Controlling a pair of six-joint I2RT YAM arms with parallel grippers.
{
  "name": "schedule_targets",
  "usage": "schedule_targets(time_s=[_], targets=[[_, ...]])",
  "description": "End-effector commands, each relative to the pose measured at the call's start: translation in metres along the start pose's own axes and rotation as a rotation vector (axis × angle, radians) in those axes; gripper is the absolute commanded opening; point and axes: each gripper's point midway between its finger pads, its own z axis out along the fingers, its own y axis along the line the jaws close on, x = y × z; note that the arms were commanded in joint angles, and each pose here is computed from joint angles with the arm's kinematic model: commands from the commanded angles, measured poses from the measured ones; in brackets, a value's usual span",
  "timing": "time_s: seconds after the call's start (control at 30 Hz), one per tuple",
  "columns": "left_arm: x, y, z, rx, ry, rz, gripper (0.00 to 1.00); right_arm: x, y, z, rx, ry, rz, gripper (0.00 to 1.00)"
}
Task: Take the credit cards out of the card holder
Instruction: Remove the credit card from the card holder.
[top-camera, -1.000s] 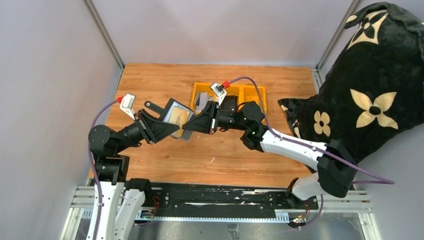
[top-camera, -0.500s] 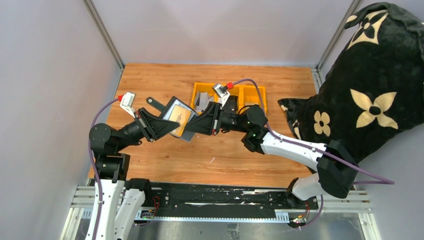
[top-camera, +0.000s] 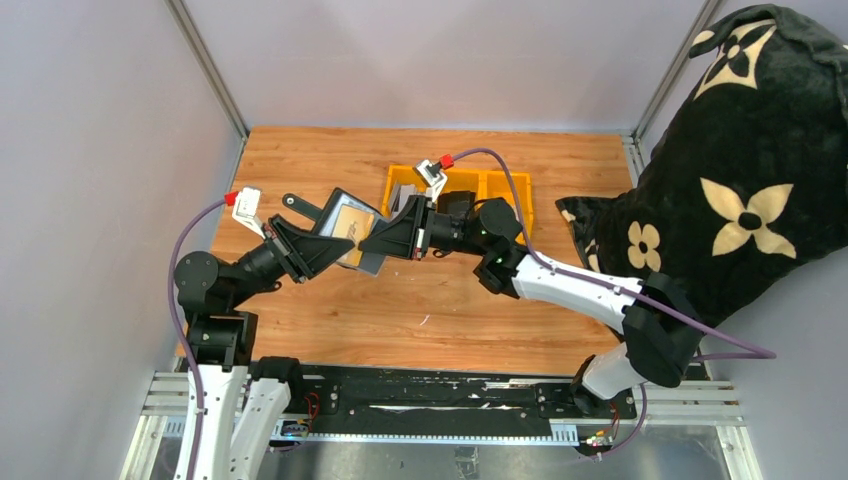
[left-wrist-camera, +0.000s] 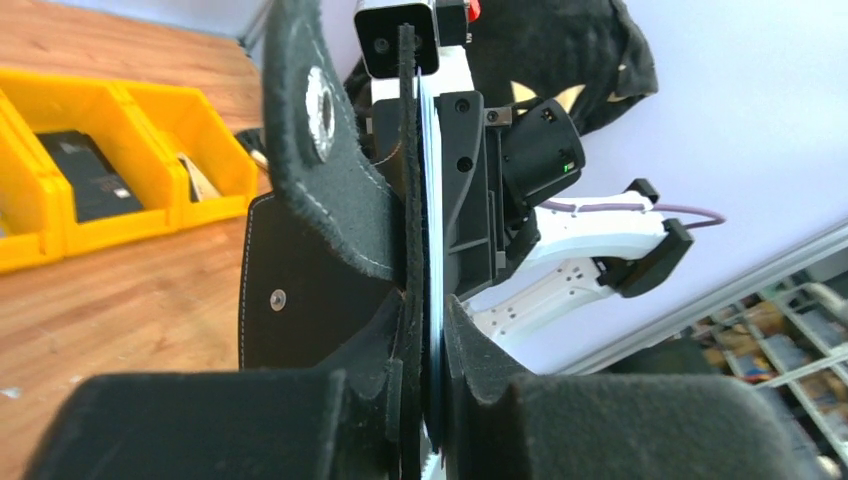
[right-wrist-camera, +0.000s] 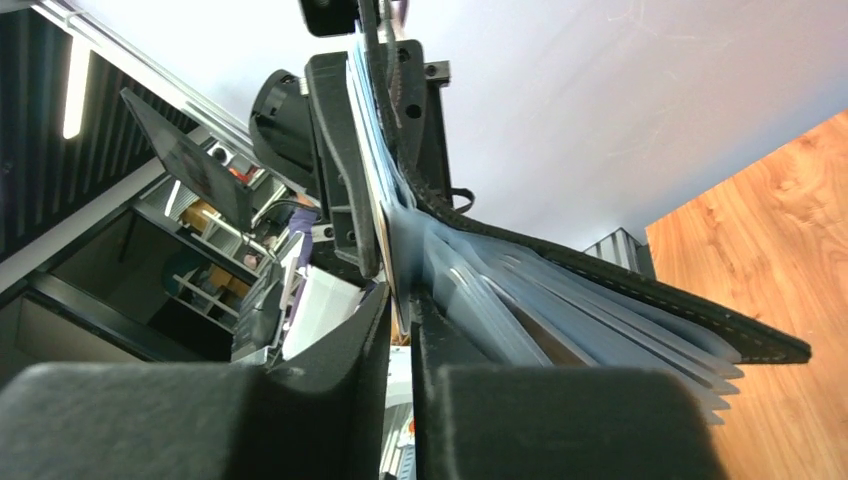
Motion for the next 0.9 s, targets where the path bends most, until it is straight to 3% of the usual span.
schedule_targets(time_s=[0.0,0.07,0.17,0.23,0.87], targets=[[0.006,-0.024,-0.007,0.067,0.037,0.108,0.17,-0.016,-0.003,0.01,0.032,-0.032,-0.016,0.06],[0.006,-0.024,-0.007,0.065,0.035,0.109,0.28,-0.015,-0.003,0.009,0.033,-0.031,-0.024,0.0],[0.003,-0.022,-0.006,0.056,0.024,0.098,0.43,-0.008,-0.003,0.005,0.042,-0.016,-0.045,0.0],[0.0,-0.021,-0.004,0.057,0.01,0.09,0.47,-0.003,-0.004,0.002,0.059,-0.008,-0.057,0.0],[-0.016,-0.027,0.001,0.075,-0.039,0.039,0.14,0.016,-0.019,-0.022,0.017,-0.122,0.027,0.0]])
